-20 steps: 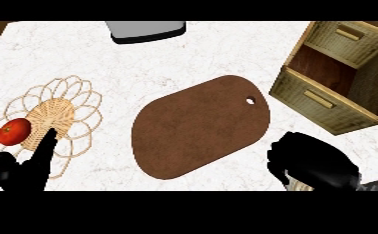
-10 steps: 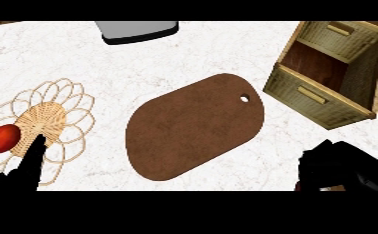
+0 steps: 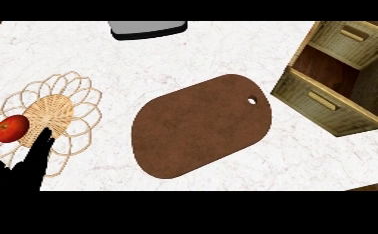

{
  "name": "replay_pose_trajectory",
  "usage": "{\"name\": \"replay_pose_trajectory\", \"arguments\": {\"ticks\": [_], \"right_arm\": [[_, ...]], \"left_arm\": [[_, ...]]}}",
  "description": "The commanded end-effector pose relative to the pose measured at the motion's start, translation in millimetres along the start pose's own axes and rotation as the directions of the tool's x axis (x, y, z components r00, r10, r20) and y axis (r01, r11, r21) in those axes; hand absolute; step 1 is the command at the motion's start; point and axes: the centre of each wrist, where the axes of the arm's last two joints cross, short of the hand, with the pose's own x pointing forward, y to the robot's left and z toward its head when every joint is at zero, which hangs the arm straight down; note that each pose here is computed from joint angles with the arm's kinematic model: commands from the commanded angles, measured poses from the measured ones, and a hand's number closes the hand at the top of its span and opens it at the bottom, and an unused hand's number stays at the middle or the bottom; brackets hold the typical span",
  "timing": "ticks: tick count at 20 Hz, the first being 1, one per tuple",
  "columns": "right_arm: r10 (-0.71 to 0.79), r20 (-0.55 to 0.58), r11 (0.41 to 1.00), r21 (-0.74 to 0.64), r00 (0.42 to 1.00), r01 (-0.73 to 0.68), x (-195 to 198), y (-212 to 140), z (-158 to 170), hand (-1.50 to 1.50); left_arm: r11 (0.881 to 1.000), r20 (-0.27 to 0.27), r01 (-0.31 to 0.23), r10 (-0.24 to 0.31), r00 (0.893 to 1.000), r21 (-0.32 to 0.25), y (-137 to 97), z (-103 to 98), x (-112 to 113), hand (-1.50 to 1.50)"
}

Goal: Pick the cupcake from the cutting board and place it in the basket

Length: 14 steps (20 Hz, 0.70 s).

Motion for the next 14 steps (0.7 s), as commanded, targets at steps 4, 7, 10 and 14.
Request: {"name": "replay_pose_trajectory", "arguments": {"ticks": [4,7,10,14], "right_arm": [[-0.004,-0.071,0.989,-0.147,0.997,-0.006,40,-106,8,1.50],[-0.010,-0.122,0.992,-0.129,0.992,-0.006,60,-143,11,1.50],[-0.020,-0.171,0.982,-0.189,0.985,-0.013,80,-172,13,1.50],[0.010,-0.213,0.980,-0.192,0.977,-0.052,82,-194,18,1.50]], "left_arm": [[0.996,-0.137,-0.011,-0.002,0.991,-0.093,-23,-3,-25,0.00],[0.993,-0.145,0.007,-0.024,0.989,-0.120,-31,-9,-22,0.00],[0.991,-0.127,0.027,-0.044,0.991,-0.132,-38,-15,-21,0.00],[0.984,-0.136,0.028,-0.053,0.989,-0.177,-64,-21,-18,0.00]]}}
